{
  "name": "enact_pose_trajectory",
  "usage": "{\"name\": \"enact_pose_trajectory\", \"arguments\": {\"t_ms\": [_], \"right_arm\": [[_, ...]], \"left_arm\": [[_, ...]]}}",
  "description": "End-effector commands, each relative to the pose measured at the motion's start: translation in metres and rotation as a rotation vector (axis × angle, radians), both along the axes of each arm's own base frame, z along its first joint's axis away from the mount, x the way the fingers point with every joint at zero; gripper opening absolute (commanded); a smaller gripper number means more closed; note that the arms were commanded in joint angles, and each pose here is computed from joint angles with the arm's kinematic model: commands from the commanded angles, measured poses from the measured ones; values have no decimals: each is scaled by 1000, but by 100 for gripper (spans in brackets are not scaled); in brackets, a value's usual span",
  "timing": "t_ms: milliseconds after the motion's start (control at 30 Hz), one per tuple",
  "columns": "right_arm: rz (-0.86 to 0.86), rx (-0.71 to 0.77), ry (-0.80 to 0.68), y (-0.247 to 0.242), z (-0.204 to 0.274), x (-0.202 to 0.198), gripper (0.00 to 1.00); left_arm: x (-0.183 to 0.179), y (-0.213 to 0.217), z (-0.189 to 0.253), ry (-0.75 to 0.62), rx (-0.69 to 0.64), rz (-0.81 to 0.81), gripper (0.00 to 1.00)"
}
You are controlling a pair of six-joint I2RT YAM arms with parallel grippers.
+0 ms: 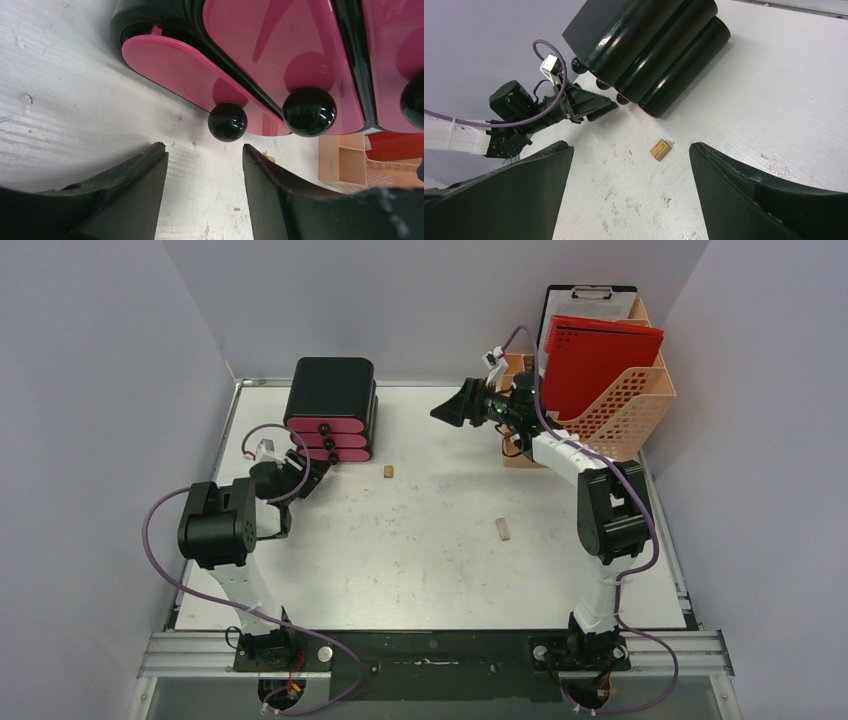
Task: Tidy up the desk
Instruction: Open the drawer in the storage box.
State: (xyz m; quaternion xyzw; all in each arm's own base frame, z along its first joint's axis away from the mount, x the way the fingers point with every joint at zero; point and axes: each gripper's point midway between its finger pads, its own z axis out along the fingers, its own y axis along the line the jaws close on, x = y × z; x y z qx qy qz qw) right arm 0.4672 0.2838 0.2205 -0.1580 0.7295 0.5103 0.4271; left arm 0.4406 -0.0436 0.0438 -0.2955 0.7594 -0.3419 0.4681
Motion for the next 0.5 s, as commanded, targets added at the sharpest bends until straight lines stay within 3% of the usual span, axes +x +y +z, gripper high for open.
{"name": "enact_pose_trajectory", "arguments": {"t_ms": [0, 467], "right_arm": [[12, 43, -138, -4, 46, -7, 90], [12, 47, -137, -6, 47, -7, 90]], "left_arm": [[23, 6, 28, -131, 8, 49, 54], [31, -9, 34, -206, -11, 59, 57]]}}
